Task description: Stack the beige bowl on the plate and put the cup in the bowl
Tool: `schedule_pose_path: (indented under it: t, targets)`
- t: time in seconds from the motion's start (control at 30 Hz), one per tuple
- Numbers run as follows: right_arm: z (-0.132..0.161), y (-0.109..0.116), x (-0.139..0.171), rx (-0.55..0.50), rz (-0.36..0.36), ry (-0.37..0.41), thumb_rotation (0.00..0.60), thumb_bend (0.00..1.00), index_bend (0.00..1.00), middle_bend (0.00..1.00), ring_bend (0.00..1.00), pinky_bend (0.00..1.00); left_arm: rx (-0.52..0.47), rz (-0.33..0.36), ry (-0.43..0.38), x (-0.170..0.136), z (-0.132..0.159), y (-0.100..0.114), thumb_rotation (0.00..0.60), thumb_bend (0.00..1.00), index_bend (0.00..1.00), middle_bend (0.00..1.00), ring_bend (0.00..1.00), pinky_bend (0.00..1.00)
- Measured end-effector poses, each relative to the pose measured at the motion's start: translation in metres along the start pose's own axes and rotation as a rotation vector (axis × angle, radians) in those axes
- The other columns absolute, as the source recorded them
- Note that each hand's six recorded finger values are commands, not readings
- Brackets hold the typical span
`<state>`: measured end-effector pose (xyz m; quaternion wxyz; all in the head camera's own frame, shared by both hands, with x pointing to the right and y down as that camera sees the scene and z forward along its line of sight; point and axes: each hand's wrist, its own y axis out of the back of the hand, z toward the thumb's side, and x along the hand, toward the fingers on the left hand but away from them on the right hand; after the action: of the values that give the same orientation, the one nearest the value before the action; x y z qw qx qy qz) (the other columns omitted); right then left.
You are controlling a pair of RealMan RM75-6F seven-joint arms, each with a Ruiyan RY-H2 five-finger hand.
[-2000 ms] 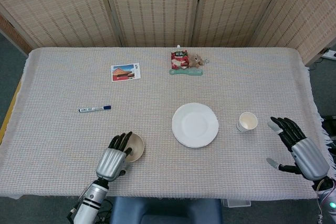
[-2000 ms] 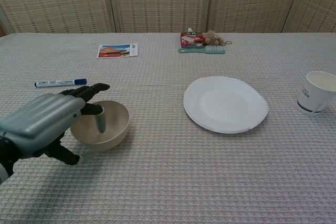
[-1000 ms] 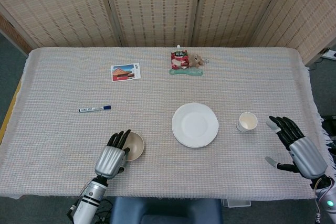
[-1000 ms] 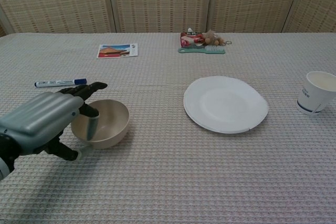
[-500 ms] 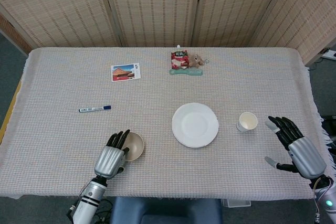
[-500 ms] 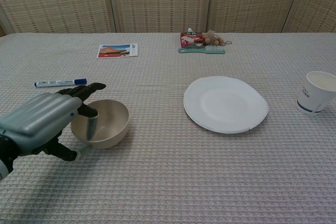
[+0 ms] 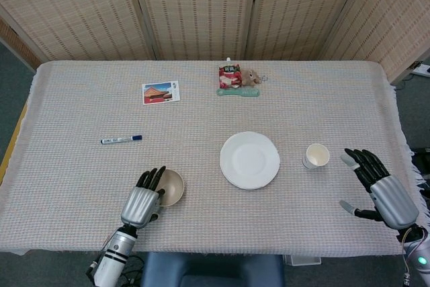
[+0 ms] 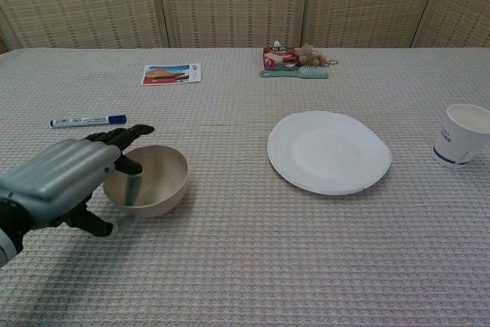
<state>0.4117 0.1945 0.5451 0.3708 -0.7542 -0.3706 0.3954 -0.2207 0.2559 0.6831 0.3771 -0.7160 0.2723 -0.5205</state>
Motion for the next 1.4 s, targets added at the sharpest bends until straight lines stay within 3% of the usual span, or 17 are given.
schedule_pose_path:
  t: [0.33, 0.63, 1.07, 1.4]
  targets:
    - [0.001, -0.002, -0.001, 0.002, 0.006, 0.004, 0.600, 0.21, 0.00, 0.00, 0.00, 0.00, 0.000, 0.036, 0.001, 0.000, 0.000, 0.006, 0.600, 0.33, 0.66, 0.04, 0.00, 0.14]
    - [0.000, -0.001, -0.001, 0.000, 0.002, 0.000, 0.600, 0.21, 0.00, 0.00, 0.00, 0.00, 0.037, 0.083, -0.015, -0.001, 0.006, 0.025, 0.600, 0.33, 0.67, 0.04, 0.00, 0.14]
    - [-0.002, 0.006, 0.003, -0.001, -0.026, -0.016, 0.600, 0.21, 0.00, 0.00, 0.00, 0.00, 0.105, 0.113, -0.122, 0.015, 0.040, 0.059, 0.600, 0.33, 0.67, 0.04, 0.00, 0.14]
    - [-0.012, 0.016, 0.005, -0.029, -0.053, -0.045, 0.600, 0.21, 0.00, 0.00, 0.00, 0.00, 0.126, 0.116, -0.208, 0.040, 0.071, 0.073, 0.600, 0.33, 0.67, 0.04, 0.00, 0.14]
